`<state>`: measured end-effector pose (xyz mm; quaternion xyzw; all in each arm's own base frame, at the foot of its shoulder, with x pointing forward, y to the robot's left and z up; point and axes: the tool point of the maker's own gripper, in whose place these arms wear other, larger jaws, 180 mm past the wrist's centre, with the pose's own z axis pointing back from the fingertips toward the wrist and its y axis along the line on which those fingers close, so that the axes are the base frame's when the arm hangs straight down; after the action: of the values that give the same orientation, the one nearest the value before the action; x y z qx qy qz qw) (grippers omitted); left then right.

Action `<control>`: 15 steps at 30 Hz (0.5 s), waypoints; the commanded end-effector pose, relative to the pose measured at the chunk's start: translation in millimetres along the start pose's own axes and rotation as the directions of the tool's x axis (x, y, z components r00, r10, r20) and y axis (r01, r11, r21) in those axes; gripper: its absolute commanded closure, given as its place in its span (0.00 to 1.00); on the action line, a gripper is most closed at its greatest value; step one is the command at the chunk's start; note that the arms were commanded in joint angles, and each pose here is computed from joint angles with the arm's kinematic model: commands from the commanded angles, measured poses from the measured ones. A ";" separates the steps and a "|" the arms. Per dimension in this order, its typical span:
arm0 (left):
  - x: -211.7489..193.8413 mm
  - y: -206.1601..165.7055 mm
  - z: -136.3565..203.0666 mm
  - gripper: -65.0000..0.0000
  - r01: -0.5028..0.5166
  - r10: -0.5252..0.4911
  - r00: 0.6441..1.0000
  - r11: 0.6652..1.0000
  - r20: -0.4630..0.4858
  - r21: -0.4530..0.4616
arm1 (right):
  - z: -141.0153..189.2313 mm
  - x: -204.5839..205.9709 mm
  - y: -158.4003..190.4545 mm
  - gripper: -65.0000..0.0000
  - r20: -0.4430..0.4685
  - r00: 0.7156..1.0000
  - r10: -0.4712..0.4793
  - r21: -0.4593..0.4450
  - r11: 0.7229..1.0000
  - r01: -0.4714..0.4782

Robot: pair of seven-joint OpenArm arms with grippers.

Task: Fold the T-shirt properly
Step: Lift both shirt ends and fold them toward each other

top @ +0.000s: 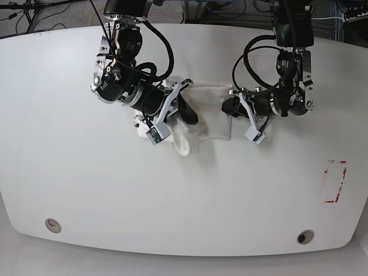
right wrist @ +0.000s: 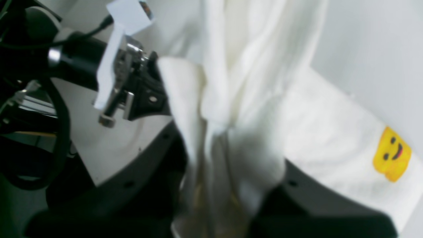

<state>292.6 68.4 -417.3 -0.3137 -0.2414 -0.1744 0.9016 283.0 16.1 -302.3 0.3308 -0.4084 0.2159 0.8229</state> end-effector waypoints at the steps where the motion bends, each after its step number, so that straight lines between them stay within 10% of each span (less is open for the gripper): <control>1: 3.2 1.2 1.8 0.84 0.016 -0.016 1.000 1.000 -0.004 0.008 | -1.2 25.1 11.6 0.94 0.095 0.995 0.021 0.040 0.999 -0.025; 15: 2.3 0.6 1.7 0.84 0.019 -0.018 1.000 1.000 -0.005 0.005 | -12.3 36.9 25.4 0.93 0.144 0.989 -0.027 0.076 0.997 0.017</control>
<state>291.9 68.0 -417.5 -0.3153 -0.2413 -0.1740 0.9012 288.7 40.1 -284.1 0.3643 -0.4321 0.1998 0.8004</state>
